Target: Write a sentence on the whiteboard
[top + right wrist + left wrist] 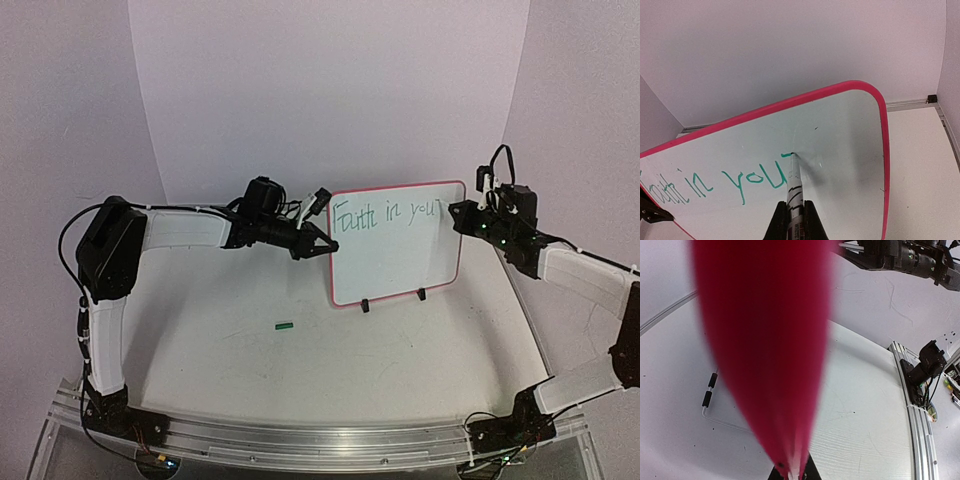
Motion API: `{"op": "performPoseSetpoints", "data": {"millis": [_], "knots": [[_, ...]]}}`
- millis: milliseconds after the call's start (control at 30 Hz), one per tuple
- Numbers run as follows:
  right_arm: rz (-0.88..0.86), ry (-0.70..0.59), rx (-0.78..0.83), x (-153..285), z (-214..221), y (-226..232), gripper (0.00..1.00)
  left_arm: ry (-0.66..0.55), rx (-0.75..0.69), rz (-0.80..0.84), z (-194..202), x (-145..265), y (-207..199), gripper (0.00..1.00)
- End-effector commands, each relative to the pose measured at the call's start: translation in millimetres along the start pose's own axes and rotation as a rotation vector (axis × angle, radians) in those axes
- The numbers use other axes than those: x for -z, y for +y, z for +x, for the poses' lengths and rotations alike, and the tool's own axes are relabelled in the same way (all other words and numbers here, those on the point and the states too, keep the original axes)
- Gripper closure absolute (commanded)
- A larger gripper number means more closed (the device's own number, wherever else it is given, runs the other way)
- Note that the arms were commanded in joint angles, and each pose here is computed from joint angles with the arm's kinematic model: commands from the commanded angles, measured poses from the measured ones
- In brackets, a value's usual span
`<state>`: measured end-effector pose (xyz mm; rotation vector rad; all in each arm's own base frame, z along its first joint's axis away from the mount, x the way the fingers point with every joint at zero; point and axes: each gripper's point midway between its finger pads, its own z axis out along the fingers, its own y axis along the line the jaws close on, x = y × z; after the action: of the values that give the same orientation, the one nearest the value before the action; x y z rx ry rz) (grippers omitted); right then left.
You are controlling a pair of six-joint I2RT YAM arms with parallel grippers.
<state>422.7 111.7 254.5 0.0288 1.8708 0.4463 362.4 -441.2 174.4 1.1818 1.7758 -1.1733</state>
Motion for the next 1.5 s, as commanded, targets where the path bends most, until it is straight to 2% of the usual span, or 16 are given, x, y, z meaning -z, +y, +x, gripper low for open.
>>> {"op": "performPoseSetpoints", "data": {"millis": [0, 300, 800, 1467], "knots": [[0.007, 0.009, -0.011, 0, 7, -5, 1.00, 0.236, 0.160, 0.048, 82, -18, -15, 1.00], [0.016, 0.054, -0.027, 3, 29, -11, 1.00, 0.234, 0.159, 0.049, 81, -18, -16, 1.00], [-0.002, -0.044, -0.007, 9, -16, 2, 1.00, 0.230, 0.157, 0.049, 78, -17, -17, 1.00], [0.053, -0.050, -0.005, 3, -17, -8, 1.00, 0.232, 0.157, 0.048, 79, -17, -16, 1.00]]}}
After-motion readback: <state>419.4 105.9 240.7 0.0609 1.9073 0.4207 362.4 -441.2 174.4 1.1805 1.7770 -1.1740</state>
